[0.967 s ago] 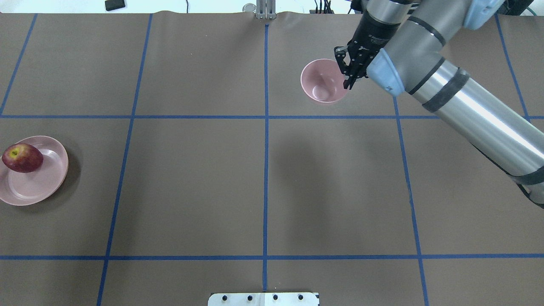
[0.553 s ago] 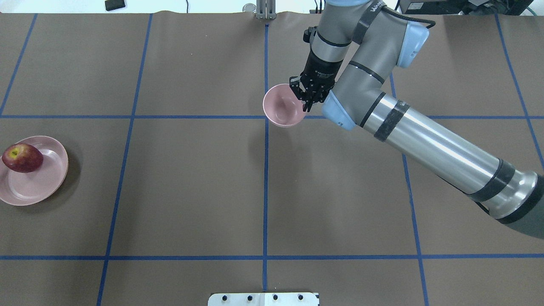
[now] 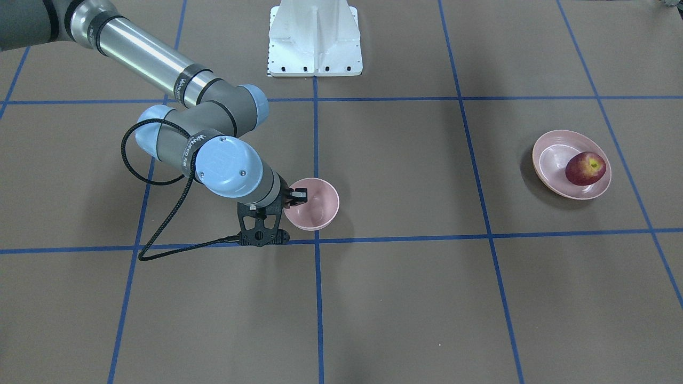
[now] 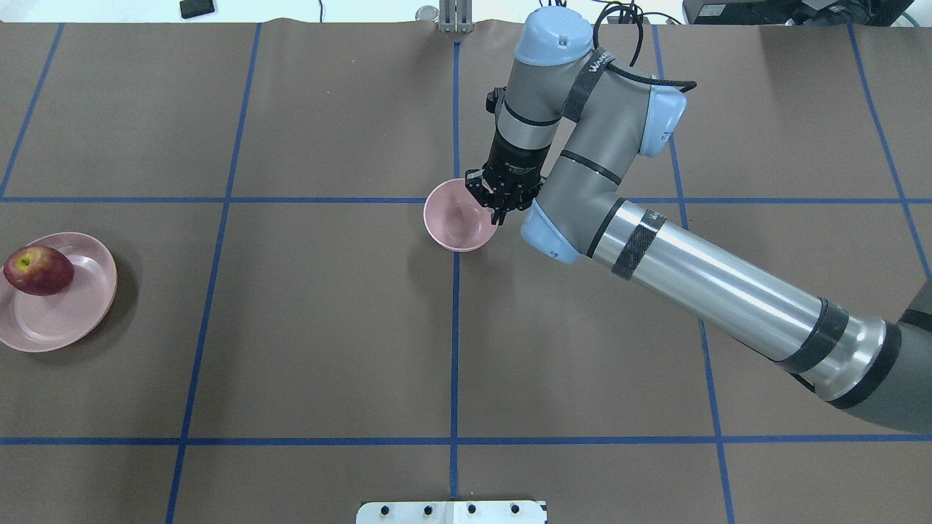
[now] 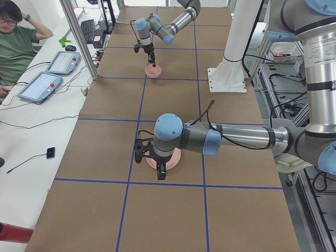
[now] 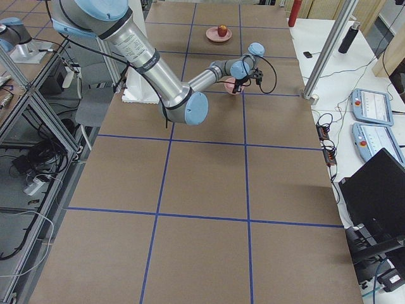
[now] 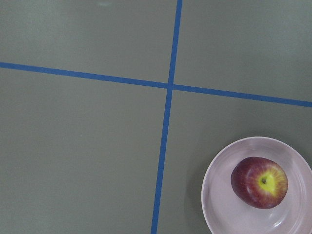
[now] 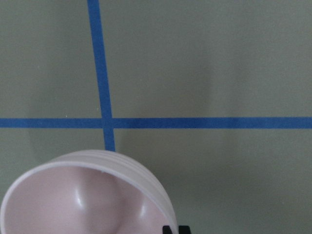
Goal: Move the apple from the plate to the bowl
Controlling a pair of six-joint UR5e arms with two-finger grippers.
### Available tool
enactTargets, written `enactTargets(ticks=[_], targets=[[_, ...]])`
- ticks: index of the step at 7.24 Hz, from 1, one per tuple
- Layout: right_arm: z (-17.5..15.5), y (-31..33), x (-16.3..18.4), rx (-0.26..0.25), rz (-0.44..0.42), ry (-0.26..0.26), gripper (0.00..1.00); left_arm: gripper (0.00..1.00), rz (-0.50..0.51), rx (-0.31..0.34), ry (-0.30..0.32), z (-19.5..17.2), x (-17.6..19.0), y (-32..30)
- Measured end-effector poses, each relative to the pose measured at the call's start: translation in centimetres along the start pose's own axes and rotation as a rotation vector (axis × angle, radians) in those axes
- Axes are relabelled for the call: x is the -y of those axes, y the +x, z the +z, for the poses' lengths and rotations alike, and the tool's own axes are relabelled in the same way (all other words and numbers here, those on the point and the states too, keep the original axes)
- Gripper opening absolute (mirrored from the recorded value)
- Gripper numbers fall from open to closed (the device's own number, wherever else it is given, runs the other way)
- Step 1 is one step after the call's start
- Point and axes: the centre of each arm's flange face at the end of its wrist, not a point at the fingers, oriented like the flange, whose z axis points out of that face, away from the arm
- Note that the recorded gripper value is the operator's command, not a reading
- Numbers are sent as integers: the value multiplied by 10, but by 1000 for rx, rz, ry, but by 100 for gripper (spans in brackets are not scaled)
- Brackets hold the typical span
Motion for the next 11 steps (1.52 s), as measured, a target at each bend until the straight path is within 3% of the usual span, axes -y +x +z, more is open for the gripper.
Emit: enactTargets(ticks=[1,2,3,6,8,11], targets=[[4,-3,-3,1,-6,-4,13,99,0,0,0,0,0,0],[7,-5,-4,6,-16,-3,62,99,0,0,0,0,1,0],[10,-6,-5,12,-27,3,100,99,-1,0,-1,0,1,0],[-1,-7,0,28,-49,59,100,99,1,0,1,1,4,-1],[-49,7,17,50,-24,114,100,99,0,-10,13,-4,13,10],[-96,42,35,-1,68,170,100,99,-18,-24,10,12,30,61]])
